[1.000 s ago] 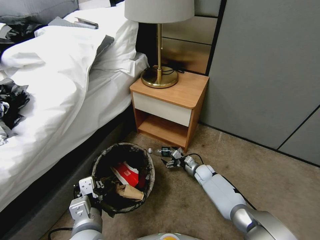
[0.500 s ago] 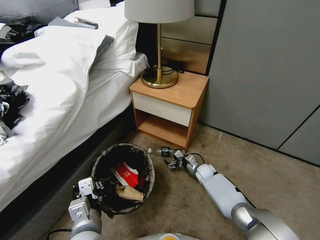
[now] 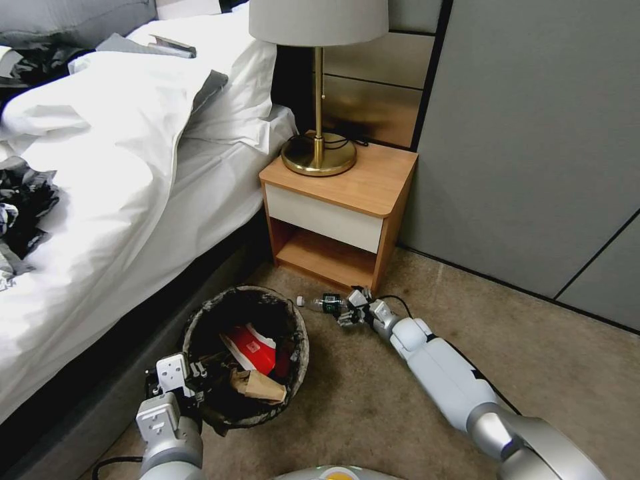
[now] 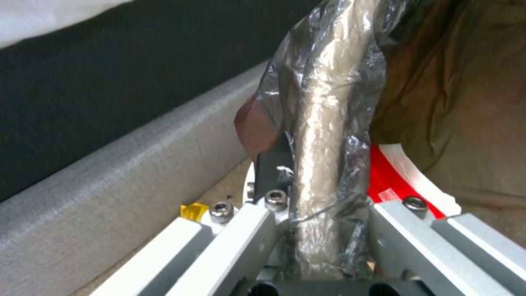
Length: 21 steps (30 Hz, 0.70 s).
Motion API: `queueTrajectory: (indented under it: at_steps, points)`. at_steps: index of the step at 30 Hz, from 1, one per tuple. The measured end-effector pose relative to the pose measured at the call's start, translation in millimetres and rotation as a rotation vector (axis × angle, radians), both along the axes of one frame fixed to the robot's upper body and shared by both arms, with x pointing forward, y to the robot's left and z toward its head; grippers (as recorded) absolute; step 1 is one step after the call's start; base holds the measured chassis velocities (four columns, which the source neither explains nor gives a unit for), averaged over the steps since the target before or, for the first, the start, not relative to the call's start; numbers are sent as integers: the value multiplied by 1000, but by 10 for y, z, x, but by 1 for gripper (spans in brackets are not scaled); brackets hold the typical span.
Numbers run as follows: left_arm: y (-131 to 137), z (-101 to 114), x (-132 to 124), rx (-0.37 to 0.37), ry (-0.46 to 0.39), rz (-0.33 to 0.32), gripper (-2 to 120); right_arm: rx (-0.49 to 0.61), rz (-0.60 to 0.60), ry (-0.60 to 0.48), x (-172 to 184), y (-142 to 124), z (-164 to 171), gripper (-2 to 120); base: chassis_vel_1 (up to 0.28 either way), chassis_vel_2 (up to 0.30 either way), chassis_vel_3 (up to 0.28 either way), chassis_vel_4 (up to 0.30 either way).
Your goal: Pick up the trash bin, then pick up the garbage from the floor and place it into the trash bin.
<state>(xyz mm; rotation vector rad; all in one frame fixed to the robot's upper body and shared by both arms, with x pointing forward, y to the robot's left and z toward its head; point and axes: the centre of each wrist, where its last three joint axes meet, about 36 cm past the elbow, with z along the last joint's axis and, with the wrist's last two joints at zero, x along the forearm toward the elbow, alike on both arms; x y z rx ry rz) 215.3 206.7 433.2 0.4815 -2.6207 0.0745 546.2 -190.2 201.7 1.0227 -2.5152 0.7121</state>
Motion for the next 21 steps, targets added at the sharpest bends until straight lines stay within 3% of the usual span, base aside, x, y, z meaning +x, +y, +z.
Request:
queueTrajectory:
  at_steps: [11, 21]
  points:
    - [10, -37, -5, 5, 12, 0, 0, -137, 86, 37, -7, 4, -240, 100, 0, 0, 0, 0]
    - [4, -62, 3, 6, 18, 5, 0, -165, 119, 59, 140, 131, -249, 100, 0, 0, 0, 0]
